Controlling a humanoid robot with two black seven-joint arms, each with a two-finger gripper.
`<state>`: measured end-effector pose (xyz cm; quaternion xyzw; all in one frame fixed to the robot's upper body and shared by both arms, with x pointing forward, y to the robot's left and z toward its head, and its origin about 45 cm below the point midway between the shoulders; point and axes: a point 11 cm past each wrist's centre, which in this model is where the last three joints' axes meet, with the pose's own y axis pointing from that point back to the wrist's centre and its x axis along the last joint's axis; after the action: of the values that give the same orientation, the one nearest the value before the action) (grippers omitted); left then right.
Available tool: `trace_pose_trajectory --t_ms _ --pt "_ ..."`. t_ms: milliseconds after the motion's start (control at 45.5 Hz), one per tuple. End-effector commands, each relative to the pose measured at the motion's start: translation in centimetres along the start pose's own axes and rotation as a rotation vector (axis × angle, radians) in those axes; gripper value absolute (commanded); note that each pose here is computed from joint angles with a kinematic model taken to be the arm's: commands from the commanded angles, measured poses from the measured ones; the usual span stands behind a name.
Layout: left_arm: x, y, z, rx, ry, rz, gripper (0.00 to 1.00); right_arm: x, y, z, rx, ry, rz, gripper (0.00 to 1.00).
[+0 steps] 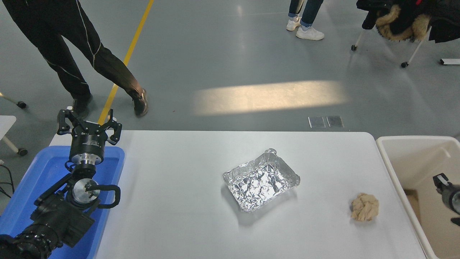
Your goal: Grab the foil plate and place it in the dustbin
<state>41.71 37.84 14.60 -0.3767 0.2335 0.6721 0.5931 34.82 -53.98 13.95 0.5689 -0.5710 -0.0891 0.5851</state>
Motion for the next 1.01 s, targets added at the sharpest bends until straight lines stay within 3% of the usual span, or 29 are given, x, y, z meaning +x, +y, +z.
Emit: trace_pose_trajectory --t_ms 0,264,637,989 --pt "0.0 0.0 0.0 0.001 -0.002 0.001 0.99 1.2 7.0 -6.7 0.027 0.191 -0.116 1.00" --pt "0.0 0.0 0.0 0.001 -0.001 0.000 0.99 -0.8 15.3 -13.9 0.063 0.397 -0.230 1.00" --pt "0.1 0.1 0.0 -0.003 0.002 0.003 0.99 -6.0 28.5 -21.5 0.199 0.608 -0.509 1.00" --pt "0.1 0.1 0.0 -0.003 0.000 0.005 0.99 -6.1 37.4 -24.7 0.312 0.718 -0.580 1.00"
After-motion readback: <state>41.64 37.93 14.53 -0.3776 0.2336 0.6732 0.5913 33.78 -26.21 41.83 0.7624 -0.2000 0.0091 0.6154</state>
